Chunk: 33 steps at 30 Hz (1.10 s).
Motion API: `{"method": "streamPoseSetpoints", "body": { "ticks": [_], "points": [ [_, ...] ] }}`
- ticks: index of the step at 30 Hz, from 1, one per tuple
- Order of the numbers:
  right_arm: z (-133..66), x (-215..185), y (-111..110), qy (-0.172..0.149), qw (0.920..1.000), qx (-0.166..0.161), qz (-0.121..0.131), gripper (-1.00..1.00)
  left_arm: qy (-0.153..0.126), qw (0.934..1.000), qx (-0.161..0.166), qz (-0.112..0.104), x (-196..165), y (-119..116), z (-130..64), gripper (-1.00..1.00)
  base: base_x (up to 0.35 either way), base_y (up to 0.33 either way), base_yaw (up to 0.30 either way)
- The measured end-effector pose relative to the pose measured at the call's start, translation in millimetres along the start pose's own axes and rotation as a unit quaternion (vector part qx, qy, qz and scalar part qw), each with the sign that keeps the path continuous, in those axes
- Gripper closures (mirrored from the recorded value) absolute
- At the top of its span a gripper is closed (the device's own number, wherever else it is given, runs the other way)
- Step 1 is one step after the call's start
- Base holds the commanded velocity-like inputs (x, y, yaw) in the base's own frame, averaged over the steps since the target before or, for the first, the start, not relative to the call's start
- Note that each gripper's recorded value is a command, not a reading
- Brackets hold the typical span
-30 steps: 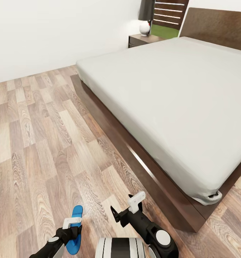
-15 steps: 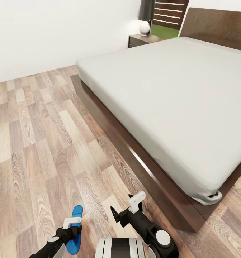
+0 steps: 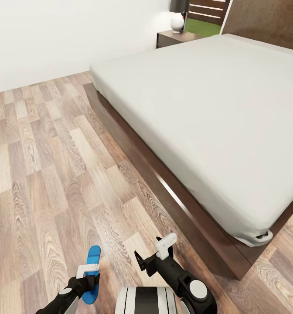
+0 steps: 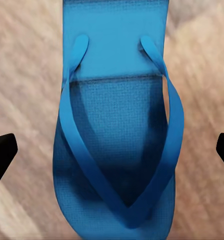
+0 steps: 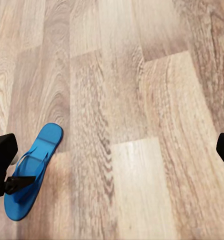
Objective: In the bedroom, move the book from the bed onto either nightstand, and place the two sandals side by side next to the bed.
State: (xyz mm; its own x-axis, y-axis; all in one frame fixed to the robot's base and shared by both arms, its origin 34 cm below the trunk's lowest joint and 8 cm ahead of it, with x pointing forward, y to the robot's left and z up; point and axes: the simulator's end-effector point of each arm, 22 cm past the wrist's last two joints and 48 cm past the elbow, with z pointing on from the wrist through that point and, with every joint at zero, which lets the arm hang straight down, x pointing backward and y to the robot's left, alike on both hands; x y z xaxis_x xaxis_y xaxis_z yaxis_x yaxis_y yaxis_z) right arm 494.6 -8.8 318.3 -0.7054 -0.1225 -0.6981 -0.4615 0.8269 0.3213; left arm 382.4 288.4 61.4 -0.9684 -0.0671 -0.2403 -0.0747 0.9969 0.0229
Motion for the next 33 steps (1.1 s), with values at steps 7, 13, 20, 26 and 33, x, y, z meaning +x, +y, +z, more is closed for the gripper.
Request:
{"method": "streamPoseSetpoints", "body": {
  "ticks": [7,13,20,26,33],
  "points": [
    [0.0,0.0,0.0,0.0,1.0,0.0,0.0,-1.0,0.0,1.0,0.0,0.0,-0.2,0.0,0.0,-1.0,0.0,0.0,0.0],
    [0.0,0.0,0.1,0.0,1.0,0.0,0.0,-1.0,0.0,1.0,0.0,0.0,-0.6,0.0,0.0,-1.0,0.0,0.0,0.0],
    [0.0,0.1,0.1,0.0,1.0,0.0,0.0,-1.0,-0.001,1.0,-0.002,-0.001,-1.1,0.8,0.0,-1.0,0.0,0.0,0.0],
    [0.0,0.2,0.2,0.0,1.0,0.0,0.0,-1.0,-0.002,1.0,-0.005,-0.001,-2.1,2.1,0.0,-1.0,0.0,0.0,0.0],
    [0.0,0.2,0.7,0.0,1.0,-0.001,0.0,-1.0,-0.006,0.9999,-0.009,-0.002,-6.8,3.2,0.1,-1.0,0.0,0.0,0.0]
  ]
}}
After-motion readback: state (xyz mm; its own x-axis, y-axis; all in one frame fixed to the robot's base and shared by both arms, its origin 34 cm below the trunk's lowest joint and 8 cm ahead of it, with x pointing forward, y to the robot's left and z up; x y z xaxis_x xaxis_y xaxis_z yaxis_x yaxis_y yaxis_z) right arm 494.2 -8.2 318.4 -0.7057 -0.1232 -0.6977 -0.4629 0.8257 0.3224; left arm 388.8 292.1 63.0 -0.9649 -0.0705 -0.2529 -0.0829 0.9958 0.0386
